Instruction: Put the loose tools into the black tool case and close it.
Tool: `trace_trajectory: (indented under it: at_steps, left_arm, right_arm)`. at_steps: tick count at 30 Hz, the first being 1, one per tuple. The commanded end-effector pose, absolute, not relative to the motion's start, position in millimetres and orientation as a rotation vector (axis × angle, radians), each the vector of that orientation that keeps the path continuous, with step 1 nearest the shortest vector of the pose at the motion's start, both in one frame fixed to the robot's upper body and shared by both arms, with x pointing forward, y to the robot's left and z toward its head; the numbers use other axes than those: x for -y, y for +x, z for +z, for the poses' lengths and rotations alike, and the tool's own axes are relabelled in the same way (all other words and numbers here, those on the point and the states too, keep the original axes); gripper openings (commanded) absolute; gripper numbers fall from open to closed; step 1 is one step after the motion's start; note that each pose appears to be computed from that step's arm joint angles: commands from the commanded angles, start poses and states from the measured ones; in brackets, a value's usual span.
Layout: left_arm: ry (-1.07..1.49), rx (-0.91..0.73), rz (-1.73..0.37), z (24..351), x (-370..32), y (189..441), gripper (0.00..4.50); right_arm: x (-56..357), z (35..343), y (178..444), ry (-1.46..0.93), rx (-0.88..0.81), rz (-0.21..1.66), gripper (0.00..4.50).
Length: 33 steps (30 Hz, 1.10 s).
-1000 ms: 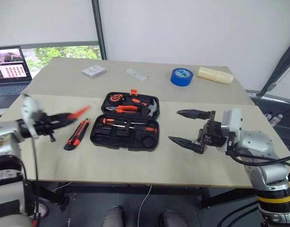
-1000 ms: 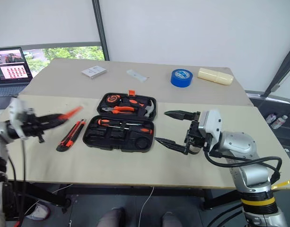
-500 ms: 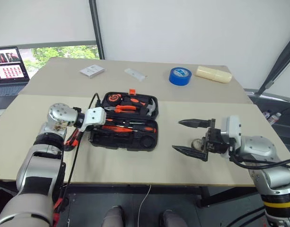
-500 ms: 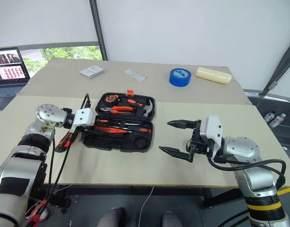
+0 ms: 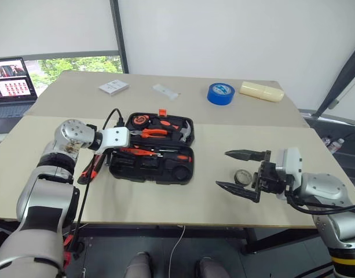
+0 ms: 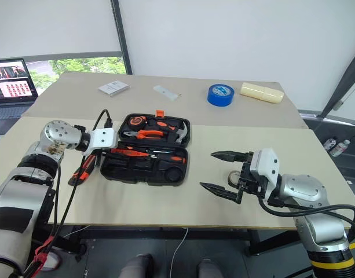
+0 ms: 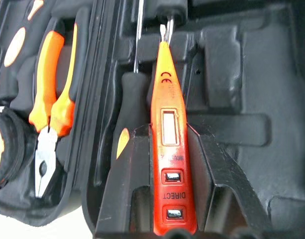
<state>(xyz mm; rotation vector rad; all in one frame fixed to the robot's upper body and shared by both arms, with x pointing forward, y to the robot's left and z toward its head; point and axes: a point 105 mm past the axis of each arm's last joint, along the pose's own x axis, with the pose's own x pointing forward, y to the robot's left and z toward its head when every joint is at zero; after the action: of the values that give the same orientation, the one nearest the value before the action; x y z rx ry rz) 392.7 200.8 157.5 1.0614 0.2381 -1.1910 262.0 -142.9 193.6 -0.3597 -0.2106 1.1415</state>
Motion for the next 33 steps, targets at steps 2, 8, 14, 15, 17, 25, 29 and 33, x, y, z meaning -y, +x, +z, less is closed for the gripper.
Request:
trace_trajectory:
  at_steps: [2, 8, 14, 15, 17, 25, 29, 33]
  left_arm:
    - [1.021, -0.267, -1.273, 148.4, -207.9, 379.4, 0.49]
    - [0.963, -0.198, -1.274, 150.6, -203.8, 378.0, 0.49]
    - [1.045, -0.245, -1.213, 143.2, -208.4, 384.4, 0.49]
    - [1.064, -0.253, -1.198, 142.3, -209.4, 386.0, 0.49]
    - [1.09, -0.275, -1.188, 140.1, -210.7, 387.5, 0.49]
    - [1.054, -0.285, -1.205, 136.3, -204.2, 388.3, 1.5]
    - [0.893, -0.114, -1.145, 162.0, -197.6, 393.8, 2.82]
    - [0.728, -0.01, -1.106, 183.3, -204.2, 393.2, 2.82]
  right_arm:
    - [145.1, 202.2, 259.6, -0.378, 0.239, 1.127, 4.5]
    - [144.9, 199.3, 259.1, -0.373, 0.236, 1.123, 4.5]
    - [143.7, 198.2, 258.6, -0.366, 0.236, 1.127, 4.5]
    - [143.7, 198.1, 258.1, -0.366, 0.235, 1.128, 4.5]
    - [144.0, 198.1, 258.1, -0.366, 0.233, 1.129, 4.5]
    - [143.6, 197.6, 256.4, -0.362, 0.226, 1.134, 4.5]
    - [143.6, 197.4, 255.7, -0.358, 0.221, 1.133, 4.5]
    - [144.5, 197.1, 255.3, -0.352, 0.215, 1.129, 4.5]
